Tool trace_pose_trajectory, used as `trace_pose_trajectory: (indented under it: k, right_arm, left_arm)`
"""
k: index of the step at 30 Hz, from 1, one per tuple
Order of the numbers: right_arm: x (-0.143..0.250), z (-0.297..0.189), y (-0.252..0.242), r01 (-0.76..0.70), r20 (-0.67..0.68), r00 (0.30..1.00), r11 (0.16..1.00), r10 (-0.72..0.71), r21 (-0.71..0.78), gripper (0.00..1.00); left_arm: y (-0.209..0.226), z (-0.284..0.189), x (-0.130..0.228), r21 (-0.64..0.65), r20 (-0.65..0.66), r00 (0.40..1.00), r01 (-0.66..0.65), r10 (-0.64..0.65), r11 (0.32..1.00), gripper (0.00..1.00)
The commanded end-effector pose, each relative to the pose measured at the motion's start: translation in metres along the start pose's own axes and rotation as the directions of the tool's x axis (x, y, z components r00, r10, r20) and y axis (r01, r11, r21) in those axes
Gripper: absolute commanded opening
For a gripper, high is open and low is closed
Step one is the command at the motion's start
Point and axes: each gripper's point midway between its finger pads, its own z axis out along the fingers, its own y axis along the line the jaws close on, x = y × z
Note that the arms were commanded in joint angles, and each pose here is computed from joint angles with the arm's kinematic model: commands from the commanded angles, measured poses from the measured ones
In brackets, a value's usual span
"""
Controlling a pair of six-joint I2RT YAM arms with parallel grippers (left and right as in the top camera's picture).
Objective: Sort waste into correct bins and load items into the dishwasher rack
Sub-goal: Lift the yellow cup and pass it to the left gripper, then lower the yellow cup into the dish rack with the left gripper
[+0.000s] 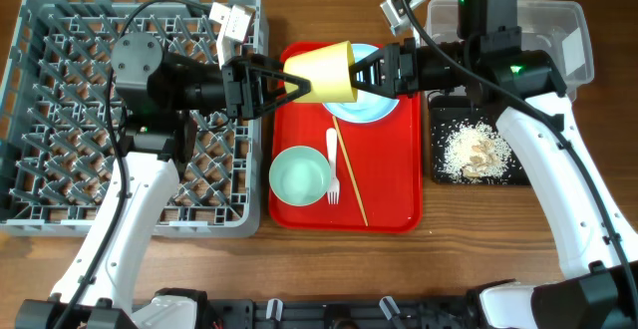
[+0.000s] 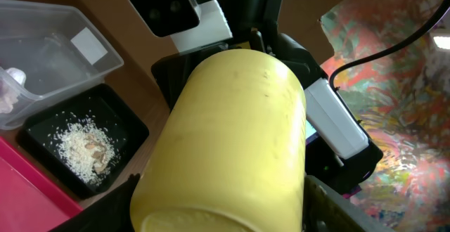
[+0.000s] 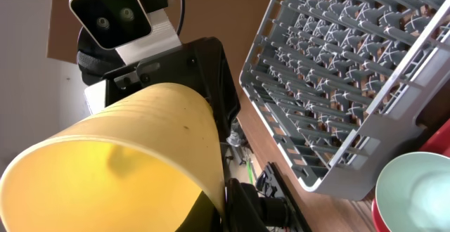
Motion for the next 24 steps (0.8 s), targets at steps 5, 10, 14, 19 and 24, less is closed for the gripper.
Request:
trace_pose_trajectory:
  k: [5,10,14,19,24]
  right_arm:
    - [0.0,0.001,0.001,-0.006,-0.01,1.0,1.0,0.006,-0.017,0.04]
    - [0.0,0.001,0.001,-0.006,-0.01,1.0,1.0,0.006,-0.017,0.09]
    - [0.0,0.001,0.001,-0.006,-0.01,1.0,1.0,0.006,-0.017,0.38]
    - [-0.005,0.0,-0.012,-0.036,0.026,0.999,0.998,0.035,0.054,0.47]
    - [-0.023,-0.007,-0.047,-0.059,0.143,0.99,0.965,0.022,0.257,0.53]
  left_arm:
    - [-0.001,-0.001,-0.004,-0.003,0.007,1.0,-0.01,0.01,1.0,0.61]
    - [-0.001,-0.001,-0.004,-0.003,0.007,1.0,-0.015,0.015,1.0,0.6]
    - [0.001,-0.001,-0.003,-0.007,0.005,0.996,-0.084,0.084,0.996,0.56]
    - [0.009,-0.004,-0.001,-0.025,0.007,0.997,-0.074,0.074,0.997,0.56]
    - [0.035,-0.031,-0.006,-0.118,0.07,0.996,-0.038,0.047,0.992,0.57]
